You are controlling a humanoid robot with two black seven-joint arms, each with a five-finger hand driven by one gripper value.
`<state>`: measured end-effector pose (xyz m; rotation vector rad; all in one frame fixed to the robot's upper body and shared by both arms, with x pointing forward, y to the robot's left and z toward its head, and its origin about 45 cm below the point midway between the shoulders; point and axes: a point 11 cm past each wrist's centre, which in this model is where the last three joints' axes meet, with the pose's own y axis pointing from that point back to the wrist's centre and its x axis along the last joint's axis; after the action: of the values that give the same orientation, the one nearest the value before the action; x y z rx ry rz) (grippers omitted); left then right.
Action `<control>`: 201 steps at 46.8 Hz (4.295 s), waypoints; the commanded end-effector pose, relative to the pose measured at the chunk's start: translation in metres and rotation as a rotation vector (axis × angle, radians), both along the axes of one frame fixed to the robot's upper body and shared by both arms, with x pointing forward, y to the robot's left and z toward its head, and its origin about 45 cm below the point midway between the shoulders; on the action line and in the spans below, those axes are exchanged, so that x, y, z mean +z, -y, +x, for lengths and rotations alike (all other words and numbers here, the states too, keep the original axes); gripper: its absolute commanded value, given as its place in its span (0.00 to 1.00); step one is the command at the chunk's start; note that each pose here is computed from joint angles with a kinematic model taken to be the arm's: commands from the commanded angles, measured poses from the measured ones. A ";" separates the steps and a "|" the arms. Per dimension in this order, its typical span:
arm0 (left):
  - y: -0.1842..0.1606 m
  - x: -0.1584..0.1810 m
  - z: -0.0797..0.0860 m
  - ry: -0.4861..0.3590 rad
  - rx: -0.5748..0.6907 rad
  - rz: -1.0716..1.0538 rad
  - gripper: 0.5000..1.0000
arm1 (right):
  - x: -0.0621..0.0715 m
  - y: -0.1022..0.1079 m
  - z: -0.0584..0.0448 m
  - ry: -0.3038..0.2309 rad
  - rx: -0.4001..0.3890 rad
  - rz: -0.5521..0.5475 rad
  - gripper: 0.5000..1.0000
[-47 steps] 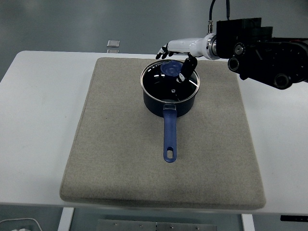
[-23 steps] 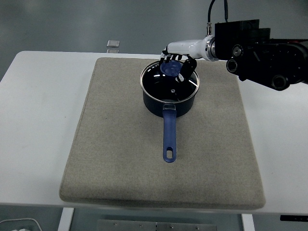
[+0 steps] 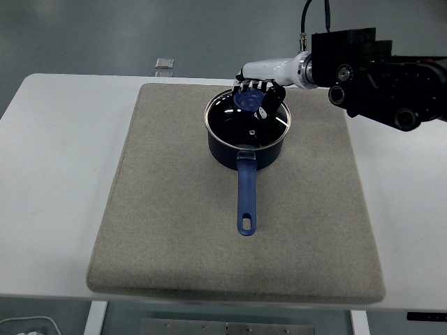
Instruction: Lift the pot lid and place it to the right of the pot.
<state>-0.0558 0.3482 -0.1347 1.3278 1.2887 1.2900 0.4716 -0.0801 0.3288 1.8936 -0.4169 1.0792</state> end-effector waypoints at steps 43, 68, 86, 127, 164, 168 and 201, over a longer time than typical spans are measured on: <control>0.000 0.000 0.000 0.000 0.000 0.000 1.00 | 0.045 0.049 0.020 0.028 -0.101 -0.012 0.00; 0.000 0.000 0.000 0.000 0.000 0.000 1.00 | 0.028 0.124 0.032 0.003 -0.257 -0.022 0.00; 0.000 0.000 0.000 0.000 0.000 0.000 1.00 | -0.002 0.152 0.037 -0.025 -0.335 -0.029 0.00; 0.000 0.000 0.000 0.000 0.000 0.000 1.00 | -0.058 0.148 0.031 -0.015 -0.368 -0.004 0.79; 0.000 0.000 0.000 0.000 0.000 0.000 1.00 | -0.023 0.123 0.034 -0.182 -0.396 0.384 0.84; 0.000 0.000 0.000 0.000 0.000 0.000 1.00 | -0.025 0.122 0.032 -0.246 -0.438 0.508 0.84; 0.000 0.000 0.000 0.000 0.000 0.000 1.00 | -0.036 0.112 0.028 -0.587 -0.619 1.228 0.83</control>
<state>-0.0559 0.3485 -0.1346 1.3284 1.2886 1.2907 0.4998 -0.1927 0.2942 2.6185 -1.3622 -0.2205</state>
